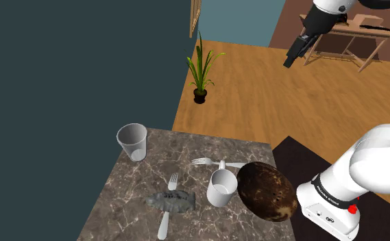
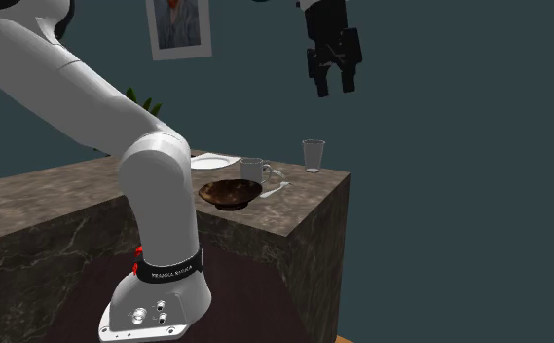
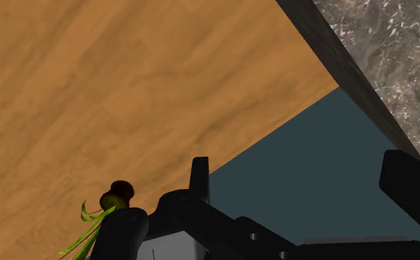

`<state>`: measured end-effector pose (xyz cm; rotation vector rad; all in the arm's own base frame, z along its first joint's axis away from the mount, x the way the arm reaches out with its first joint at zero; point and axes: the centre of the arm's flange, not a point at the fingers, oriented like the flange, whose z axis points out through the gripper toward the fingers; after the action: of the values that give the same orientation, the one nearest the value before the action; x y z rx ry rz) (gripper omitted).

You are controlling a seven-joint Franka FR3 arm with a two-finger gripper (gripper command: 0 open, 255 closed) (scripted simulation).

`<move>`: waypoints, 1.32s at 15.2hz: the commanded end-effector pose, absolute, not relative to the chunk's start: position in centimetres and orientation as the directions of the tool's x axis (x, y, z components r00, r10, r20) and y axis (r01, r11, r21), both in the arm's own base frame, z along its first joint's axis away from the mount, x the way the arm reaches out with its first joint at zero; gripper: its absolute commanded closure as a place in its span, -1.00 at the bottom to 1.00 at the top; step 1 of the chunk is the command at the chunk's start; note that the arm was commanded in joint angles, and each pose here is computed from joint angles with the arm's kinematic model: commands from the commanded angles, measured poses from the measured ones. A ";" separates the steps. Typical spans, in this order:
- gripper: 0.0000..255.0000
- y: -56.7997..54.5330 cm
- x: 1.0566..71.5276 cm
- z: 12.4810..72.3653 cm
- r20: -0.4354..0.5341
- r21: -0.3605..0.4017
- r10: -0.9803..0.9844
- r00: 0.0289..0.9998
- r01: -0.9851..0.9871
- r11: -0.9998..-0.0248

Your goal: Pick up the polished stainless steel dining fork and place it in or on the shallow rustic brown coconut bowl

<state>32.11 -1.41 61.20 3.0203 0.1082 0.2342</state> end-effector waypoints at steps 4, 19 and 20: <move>-1.00 1.5 32.5 58.7 0.146 0.114 0.109 0.983 0.093 -0.989; -1.00 16.3 33.0 46.1 0.130 0.107 0.254 0.958 0.241 -0.965; -1.00 17.3 33.0 45.3 0.129 0.107 0.264 0.956 0.251 -0.962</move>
<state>33.17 16.27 46.13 3.0189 0.3822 0.2176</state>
